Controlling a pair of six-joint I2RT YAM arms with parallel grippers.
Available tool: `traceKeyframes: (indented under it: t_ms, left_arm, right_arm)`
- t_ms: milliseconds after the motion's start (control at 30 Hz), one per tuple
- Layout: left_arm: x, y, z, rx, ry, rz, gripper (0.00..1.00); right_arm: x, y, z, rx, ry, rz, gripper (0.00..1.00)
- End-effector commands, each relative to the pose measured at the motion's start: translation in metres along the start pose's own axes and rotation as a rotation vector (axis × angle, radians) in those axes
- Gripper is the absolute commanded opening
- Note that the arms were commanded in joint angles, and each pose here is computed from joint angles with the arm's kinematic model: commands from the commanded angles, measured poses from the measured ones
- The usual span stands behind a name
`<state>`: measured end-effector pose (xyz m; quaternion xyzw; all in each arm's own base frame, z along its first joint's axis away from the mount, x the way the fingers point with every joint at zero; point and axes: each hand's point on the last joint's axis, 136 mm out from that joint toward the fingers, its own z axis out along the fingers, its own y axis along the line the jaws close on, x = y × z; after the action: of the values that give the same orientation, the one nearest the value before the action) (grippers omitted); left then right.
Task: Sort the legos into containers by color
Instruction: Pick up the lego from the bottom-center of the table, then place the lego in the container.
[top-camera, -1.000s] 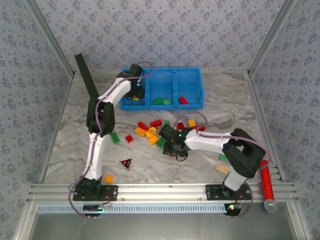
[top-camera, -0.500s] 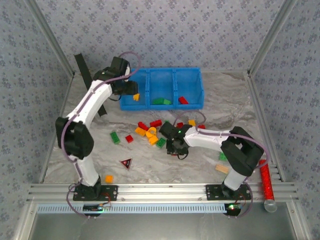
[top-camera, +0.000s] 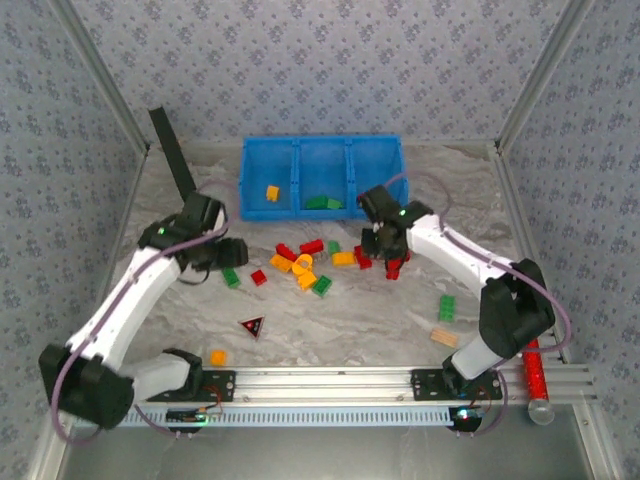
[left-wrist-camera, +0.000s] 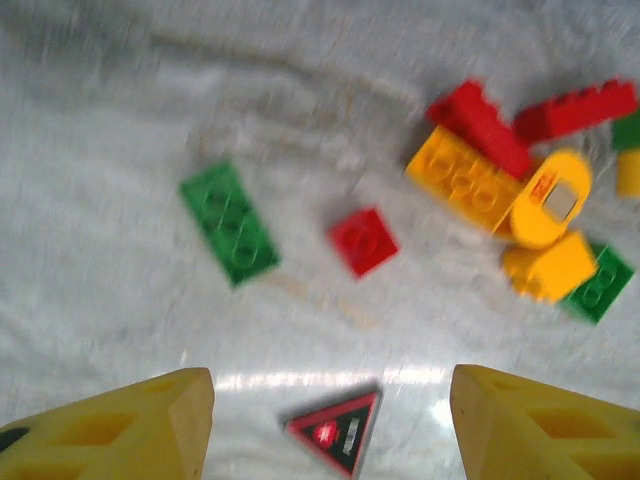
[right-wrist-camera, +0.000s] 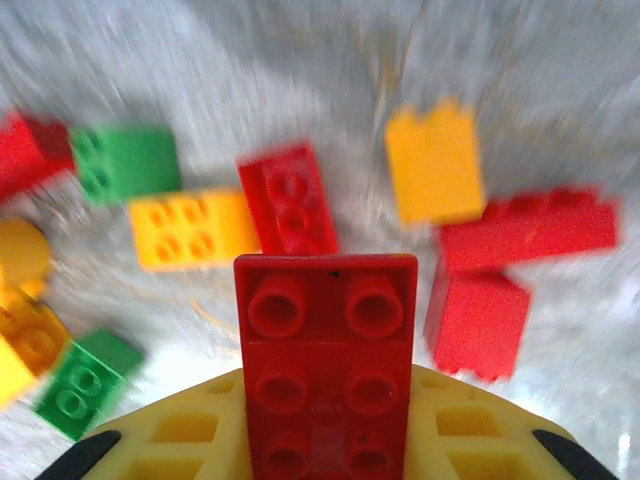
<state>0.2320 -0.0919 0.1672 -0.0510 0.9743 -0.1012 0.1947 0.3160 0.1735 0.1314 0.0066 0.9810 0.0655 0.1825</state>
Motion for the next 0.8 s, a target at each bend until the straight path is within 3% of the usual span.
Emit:
traceKeyframes:
  t_ms: [0,200,367,567,767]
  left_arm:
    - [0.047,0.019,-0.013,-0.015,0.05,-0.126,0.64]
    - [0.108,0.039,-0.023,-0.037,0.142,-0.211,0.64]
    - [0.143,0.049,-0.015,-0.043,0.182,-0.238,0.64]
    - [0.165,0.056,-0.004,-0.152,0.243,-0.184,0.67]
    - [0.191,0.051,0.03,-0.217,0.271,-0.175,0.67]
  right_arm:
    - [-0.04,-0.017,-0.022,0.036,-0.071,-0.065,0.29]
    - [-0.113,-0.026,-0.028,0.036,-0.182,-0.022,0.29]
    - [-0.155,-0.017,-0.007,0.017,-0.208,-0.038,0.3]
    - [-0.183,-0.017,0.032,0.03,-0.172,-0.049,0.31]
    - [-0.193,-0.017,0.07,0.016,-0.124,-0.057,0.35]
